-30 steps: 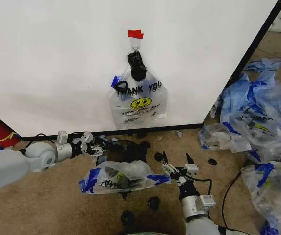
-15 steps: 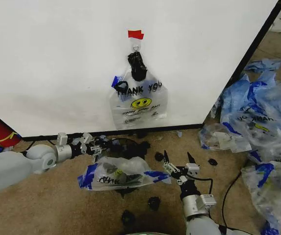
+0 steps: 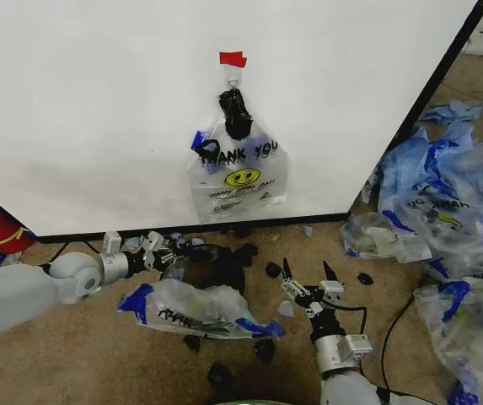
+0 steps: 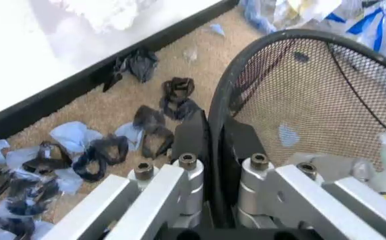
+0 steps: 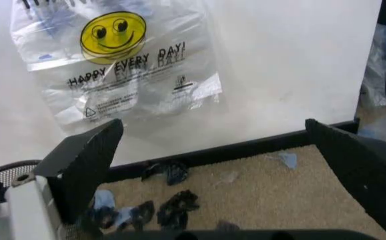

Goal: Pick up the garbage bag from the wall and place it over the trash bin.

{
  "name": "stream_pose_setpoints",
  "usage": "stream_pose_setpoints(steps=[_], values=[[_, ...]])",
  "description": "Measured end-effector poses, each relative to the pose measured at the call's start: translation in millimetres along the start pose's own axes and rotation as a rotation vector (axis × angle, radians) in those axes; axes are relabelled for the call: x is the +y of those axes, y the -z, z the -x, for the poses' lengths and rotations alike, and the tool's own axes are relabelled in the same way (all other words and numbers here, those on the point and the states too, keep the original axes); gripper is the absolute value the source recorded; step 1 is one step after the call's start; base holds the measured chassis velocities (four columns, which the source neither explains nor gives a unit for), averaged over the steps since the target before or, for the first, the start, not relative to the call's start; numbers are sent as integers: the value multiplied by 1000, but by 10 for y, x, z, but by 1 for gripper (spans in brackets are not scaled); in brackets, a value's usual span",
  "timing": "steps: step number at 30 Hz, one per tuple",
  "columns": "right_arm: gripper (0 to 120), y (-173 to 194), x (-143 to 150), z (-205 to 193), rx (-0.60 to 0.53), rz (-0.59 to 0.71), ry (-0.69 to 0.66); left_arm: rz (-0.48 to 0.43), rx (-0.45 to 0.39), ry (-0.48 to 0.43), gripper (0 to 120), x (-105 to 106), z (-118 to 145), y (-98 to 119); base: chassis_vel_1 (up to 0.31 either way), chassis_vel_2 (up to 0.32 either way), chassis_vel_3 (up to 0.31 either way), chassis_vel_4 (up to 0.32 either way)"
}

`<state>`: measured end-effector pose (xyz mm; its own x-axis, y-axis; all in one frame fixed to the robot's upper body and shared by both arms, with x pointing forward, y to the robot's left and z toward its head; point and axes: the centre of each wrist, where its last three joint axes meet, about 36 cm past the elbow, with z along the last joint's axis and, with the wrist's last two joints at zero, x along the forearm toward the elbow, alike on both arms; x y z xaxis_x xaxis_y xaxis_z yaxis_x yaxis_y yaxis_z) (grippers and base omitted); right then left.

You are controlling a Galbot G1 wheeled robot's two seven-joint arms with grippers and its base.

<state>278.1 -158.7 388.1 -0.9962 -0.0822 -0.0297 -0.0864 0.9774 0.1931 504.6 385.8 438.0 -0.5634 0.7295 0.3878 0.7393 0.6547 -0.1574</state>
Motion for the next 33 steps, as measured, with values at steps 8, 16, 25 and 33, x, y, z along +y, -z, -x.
stream_pose_setpoints(steps=[8, 16, 25, 33], values=[[100, 49, 9, 19, -9, 0, 10, -61, -73, 101, 4, -169, -162, 74, 0, 0, 0, 0], [100, 96, 2, 20, -15, -2, 16, -186, -165, 322, 4, -421, -484, 197, 0, 0, 0, 0], [100, 161, 23, 26, -28, 7, 26, -286, -193, 453, 4, -814, -647, 490, 0, 0, 0, 0], [100, 221, 3, 43, -43, 11, 19, -417, -190, 639, 4, -1145, -484, 660, 0, 0, 0, 0]])
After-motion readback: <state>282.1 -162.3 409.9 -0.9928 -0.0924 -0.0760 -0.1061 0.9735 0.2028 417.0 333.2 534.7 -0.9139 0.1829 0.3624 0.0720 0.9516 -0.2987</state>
